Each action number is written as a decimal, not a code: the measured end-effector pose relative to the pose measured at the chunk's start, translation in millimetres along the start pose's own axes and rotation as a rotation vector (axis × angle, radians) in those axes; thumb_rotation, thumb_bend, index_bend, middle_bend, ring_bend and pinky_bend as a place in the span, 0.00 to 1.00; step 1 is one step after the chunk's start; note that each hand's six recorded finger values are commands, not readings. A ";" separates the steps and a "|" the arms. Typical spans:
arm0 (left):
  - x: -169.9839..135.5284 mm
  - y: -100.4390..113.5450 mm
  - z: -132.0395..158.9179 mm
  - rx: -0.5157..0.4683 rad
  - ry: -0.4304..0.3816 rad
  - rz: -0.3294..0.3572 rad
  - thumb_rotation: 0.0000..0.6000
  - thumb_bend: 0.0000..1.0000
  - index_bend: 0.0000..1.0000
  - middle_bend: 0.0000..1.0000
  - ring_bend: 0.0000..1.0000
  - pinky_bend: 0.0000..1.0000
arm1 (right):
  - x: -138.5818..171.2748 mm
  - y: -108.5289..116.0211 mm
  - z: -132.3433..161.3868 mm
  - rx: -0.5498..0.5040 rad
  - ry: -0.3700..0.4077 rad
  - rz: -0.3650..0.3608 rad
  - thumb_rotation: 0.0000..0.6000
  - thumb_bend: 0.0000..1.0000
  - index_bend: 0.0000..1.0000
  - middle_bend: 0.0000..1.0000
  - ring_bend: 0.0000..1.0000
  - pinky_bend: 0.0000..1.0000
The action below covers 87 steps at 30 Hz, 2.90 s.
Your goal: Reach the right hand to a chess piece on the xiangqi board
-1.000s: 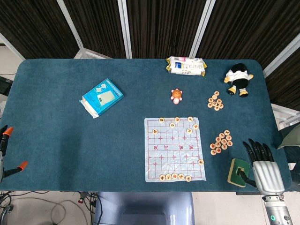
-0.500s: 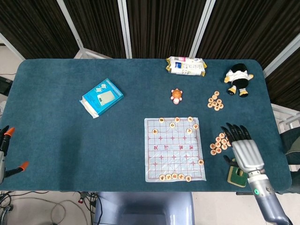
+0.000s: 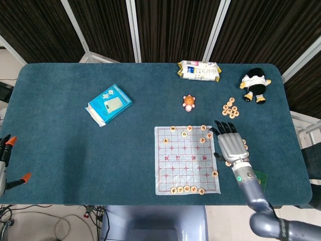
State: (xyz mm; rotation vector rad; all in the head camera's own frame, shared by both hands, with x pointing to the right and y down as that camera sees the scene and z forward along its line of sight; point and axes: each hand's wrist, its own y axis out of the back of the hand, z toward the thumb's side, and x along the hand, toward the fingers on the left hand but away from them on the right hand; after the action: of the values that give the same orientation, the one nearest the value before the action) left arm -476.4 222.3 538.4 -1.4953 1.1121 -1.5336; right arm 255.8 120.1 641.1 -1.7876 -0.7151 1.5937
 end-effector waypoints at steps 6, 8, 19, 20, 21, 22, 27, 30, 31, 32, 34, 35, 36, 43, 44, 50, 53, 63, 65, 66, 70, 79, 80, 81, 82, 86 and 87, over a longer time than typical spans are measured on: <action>0.9 0.3 -1.0 -0.001 0.005 0.002 1.00 0.01 0.00 0.00 0.00 0.05 | -31.3 -11.0 32.1 0.008 -0.005 0.042 1.00 0.35 0.23 0.00 0.00 0.00; 1.1 0.4 -1.3 -0.002 0.007 0.002 1.00 0.01 0.00 0.00 0.00 0.05 | -38.3 -12.9 39.0 0.011 -0.007 0.045 1.00 0.34 0.24 0.00 0.00 0.00; 1.9 1.8 -3.0 -0.005 0.013 0.006 1.00 0.01 0.00 0.00 0.00 0.05 | -65.2 -20.5 49.1 0.023 -0.051 0.061 1.00 0.35 0.30 0.00 0.00 0.00; 1.9 2.2 -3.0 -0.005 0.013 0.008 1.00 0.01 0.00 0.00 0.00 0.05 | -66.5 -21.4 48.1 0.022 -0.057 0.063 1.00 0.35 0.31 0.00 0.00 0.00; 1.9 2.4 -3.0 -0.005 0.013 0.009 1.00 0.01 0.00 0.00 0.00 0.05 | -68.0 -22.6 46.6 0.023 -0.063 0.065 1.00 0.34 0.31 0.00 0.00 0.00; 1.8 2.4 -3.1 -0.004 0.013 0.009 1.00 0.01 0.00 0.00 0.00 0.05 | -68.7 -23.9 45.0 0.025 -0.068 0.068 1.00 0.34 0.32 0.00 0.00 0.00; 1.8 1.3 -2.1 0.000 0.011 0.007 1.00 0.01 0.00 0.00 0.00 0.05 | -69.7 -33.0 37.1 0.017 -0.081 0.087 1.00 0.35 0.33 0.00 0.00 0.00; 1.5 1.4 -2.2 0.000 0.013 0.008 1.00 0.01 0.00 0.00 0.00 0.05 | -70.6 -35.6 35.4 0.018 -0.080 0.087 1.00 0.34 0.34 0.00 0.00 0.00; 1.4 1.6 -2.3 -0.001 0.013 0.008 1.00 0.01 0.00 0.00 0.00 0.05 | -71.2 -36.0 35.2 0.017 -0.080 0.086 1.00 0.35 0.34 0.00 0.00 0.00; 1.5 1.9 -2.7 -0.001 0.015 0.009 1.00 0.01 0.00 0.00 0.00 0.05 | -71.8 -36.4 35.3 0.015 -0.080 0.085 1.00 0.35 0.35 0.00 0.00 0.00; 1.6 2.1 -3.0 -0.002 0.016 0.010 1.00 0.01 0.00 0.00 0.00 0.05 | -72.7 -37.5 36.1 0.010 -0.079 0.083 1.00 0.35 0.36 0.00 0.00 0.00; 1.7 2.3 -3.1 -0.002 0.016 0.011 1.00 0.01 0.00 0.00 0.00 0.05 | -73.1 -37.9 36.2 0.010 -0.078 0.082 1.00 0.35 0.37 0.00 0.00 0.00; 1.8 2.1 -3.1 -0.001 0.016 0.010 1.00 0.01 0.00 0.00 0.00 0.05 | -73.8 -38.6 35.8 0.012 -0.080 0.081 1.00 0.35 0.37 0.00 0.00 0.00; 2.3 2.5 -3.5 -0.001 0.018 0.012 1.00 0.01 0.00 0.00 0.00 0.05 | -78.4 -43.8 30.0 0.011 -0.101 0.086 1.00 0.35 0.39 0.00 0.00 0.00; 2.3 2.4 -3.8 0.000 0.020 0.012 1.00 0.01 0.00 0.00 0.00 0.05 | -78.7 -44.3 28.9 0.014 -0.103 0.086 1.00 0.35 0.39 0.00 0.00 0.00; 2.1 1.0 -2.3 0.005 0.016 0.008 1.00 0.01 0.00 0.00 0.00 0.05 | -79.3 -47.2 24.5 0.017 -0.110 0.092 1.00 0.34 0.40 0.00 0.00 0.00; 2.0 0.2 -1.8 0.008 0.016 0.007 1.00 0.01 0.00 0.00 0.00 0.05 | -80.2 -48.9 23.0 0.019 -0.113 0.094 1.00 0.34 0.40 0.00 0.00 0.00; 2.2 -0.3 -1.2 0.012 0.017 0.008 1.00 0.01 0.00 0.00 0.00 0.05 | -82.1 -53.7 21.9 0.017 -0.112 0.097 1.00 0.35 0.43 0.00 0.00 0.00; 2.4 -0.5 -1.1 0.013 0.017 0.009 1.00 0.01 0.00 0.00 0.00 0.05 | -82.4 -55.4 21.7 0.017 -0.111 0.100 1.00 0.34 0.43 0.00 0.00 0.00; 2.4 -0.6 -1.0 0.013 0.017 0.009 1.00 0.01 0.00 0.00 0.00 0.05 | -82.7 -56.3 21.5 0.018 -0.111 0.101 1.00 0.34 0.43 0.00 0.00 0.00; 2.4 -1.1 -0.7 0.015 0.018 0.008 1.00 0.01 0.00 0.00 0.00 0.05 | -84.2 -58.4 21.0 0.018 -0.114 0.101 1.00 0.34 0.44 0.00 0.00 0.00; 2.7 -1.0 -0.7 0.016 0.019 0.010 1.00 0.01 0.00 0.00 0.00 0.05 | -86.9 -59.3 21.1 0.015 -0.118 0.100 1.00 0.34 0.46 0.00 0.00 0.00; 2.7 -1.2 -0.6 0.017 0.019 0.009 1.00 0.01 0.00 0.00 0.00 0.05 | -87.1 -59.4 20.9 0.017 -0.119 0.100 1.00 0.34 0.46 0.00 0.00 0.00; 2.7 -1.4 -0.5 0.017 0.019 0.008 1.00 0.01 0.00 0.00 0.00 0.05 | -87.2 -59.7 20.7 0.019 -0.120 0.101 1.00 0.34 0.46 0.00 0.00 0.00; 2.7 -1.5 -0.4 0.018 0.019 0.008 1.00 0.01 0.00 0.00 0.00 0.05 | -87.3 -60.0 20.6 0.019 -0.121 0.102 1.00 0.34 0.46 0.00 0.00 0.00; 2.5 -1.5 -0.1 0.018 0.018 0.009 1.00 0.01 0.00 0.00 0.00 0.05 | -88.1 -61.0 20.5 0.017 -0.124 0.105 1.00 0.34 0.46 0.00 0.00 0.00; 2.5 -1.4 -0.2 0.019 0.019 0.009 1.00 0.01 0.00 0.00 0.00 0.05 | -88.3 -61.4 20.3 0.019 -0.124 0.106 1.00 0.34 0.46 0.00 0.00 0.00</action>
State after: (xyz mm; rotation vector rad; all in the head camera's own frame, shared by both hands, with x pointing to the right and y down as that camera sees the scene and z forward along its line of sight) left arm -476.6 220.5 540.7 -1.4642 1.1112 -1.5501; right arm 225.8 96.0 743.6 -1.7508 -0.6685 1.7885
